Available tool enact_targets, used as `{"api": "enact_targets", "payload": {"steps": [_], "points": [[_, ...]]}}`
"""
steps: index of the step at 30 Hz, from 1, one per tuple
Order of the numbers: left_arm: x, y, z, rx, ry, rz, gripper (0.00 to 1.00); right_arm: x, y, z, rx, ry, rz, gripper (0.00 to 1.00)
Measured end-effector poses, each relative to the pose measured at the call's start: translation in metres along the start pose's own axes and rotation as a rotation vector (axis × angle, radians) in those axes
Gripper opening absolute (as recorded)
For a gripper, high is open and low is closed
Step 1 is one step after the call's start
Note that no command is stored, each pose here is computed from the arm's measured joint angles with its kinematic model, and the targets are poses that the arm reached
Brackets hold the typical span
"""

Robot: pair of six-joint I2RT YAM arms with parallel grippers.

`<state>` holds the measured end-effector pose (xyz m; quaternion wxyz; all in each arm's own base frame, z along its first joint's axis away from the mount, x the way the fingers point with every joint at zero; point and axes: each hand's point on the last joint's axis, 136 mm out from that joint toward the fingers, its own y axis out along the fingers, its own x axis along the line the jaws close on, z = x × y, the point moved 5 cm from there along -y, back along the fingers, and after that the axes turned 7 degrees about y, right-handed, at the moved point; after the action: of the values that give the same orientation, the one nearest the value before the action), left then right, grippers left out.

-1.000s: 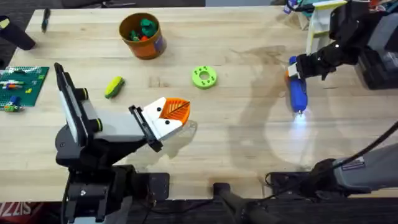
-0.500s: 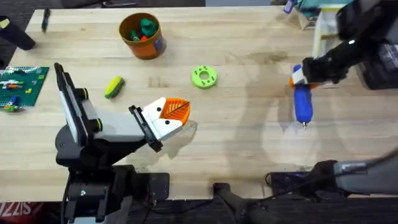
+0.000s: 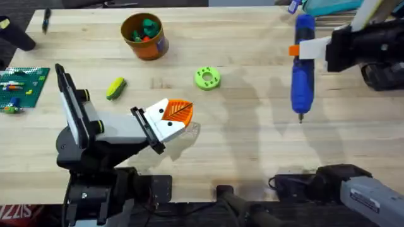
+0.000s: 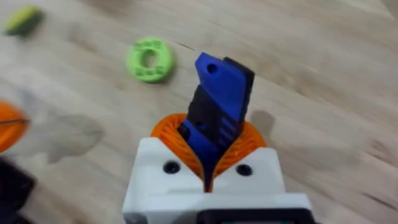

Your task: Pick up the gripper from the table and insert it into the empty holder that is missing its gripper. Then pick up a screw, insert it into the mounting hole, and use the screwdriver to tighten it. Finally, clean up the table by picking up the vegetable and placing it into the bucket.

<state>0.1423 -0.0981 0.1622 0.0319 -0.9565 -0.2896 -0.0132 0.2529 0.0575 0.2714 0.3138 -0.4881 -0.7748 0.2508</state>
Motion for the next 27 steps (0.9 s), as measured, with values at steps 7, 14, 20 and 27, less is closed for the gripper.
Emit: {"api": "enact_targets", "payload": {"steps": [7,14,20,27], "points": [[0.0,0.0,0.0,0.0,0.0,0.0,0.017,0.062,-0.034,-0.005,-0.125,-0.105,-0.291,0.027],[0.0,0.0,0.0,0.0,0.0,0.0,0.017,0.1,-0.057,-0.032,-0.366,-0.243,-0.442,0.027],[0.0,0.0,0.0,0.0,0.0,0.0,0.017,0.13,-0.023,-0.033,-0.511,-0.295,-0.616,0.027],[0.0,0.0,0.0,0.0,0.0,0.0,0.017,0.184,-0.004,-0.036,-0.617,-0.386,-0.833,0.027]]}}
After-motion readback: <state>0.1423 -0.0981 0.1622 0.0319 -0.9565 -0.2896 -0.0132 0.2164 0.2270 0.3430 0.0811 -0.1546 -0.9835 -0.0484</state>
